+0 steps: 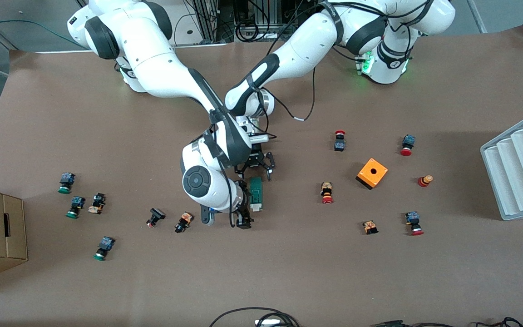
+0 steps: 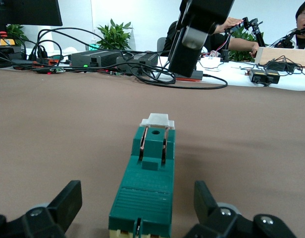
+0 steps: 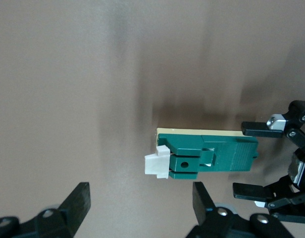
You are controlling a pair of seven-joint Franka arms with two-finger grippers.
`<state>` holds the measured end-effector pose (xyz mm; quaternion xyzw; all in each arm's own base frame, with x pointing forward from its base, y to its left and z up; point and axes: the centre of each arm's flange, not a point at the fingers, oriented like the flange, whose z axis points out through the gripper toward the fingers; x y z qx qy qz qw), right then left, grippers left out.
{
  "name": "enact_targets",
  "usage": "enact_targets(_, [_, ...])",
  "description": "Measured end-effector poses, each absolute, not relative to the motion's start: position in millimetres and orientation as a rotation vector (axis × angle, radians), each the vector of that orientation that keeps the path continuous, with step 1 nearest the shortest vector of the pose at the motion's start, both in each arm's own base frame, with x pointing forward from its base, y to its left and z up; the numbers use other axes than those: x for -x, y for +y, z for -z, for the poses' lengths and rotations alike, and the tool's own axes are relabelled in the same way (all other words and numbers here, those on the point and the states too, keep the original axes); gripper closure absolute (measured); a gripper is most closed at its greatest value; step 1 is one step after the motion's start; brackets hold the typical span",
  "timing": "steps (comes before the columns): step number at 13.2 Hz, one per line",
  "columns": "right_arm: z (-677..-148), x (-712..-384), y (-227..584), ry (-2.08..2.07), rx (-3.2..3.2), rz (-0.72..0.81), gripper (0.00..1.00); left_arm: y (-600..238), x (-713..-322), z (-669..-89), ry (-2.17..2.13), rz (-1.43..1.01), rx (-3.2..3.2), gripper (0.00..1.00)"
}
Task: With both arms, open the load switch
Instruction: 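Hold the switch body with the right gripper, bring the left gripper onto the handle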
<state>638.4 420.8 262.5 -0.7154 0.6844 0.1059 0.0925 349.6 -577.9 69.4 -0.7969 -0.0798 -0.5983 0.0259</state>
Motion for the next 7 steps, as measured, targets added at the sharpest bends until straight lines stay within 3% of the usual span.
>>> enact_targets(1, [-260, -639, 421, 2.041, 2.112, -0.328, 0.13, -577, -349, -68, -0.24, 1.85, 2.462, 0.0])
enact_targets(7, [-233, -644, 413, 2.101, 2.002, -0.413, 0.16, -576, -348, -60, -0.211, 1.855, 2.458, 0.0])
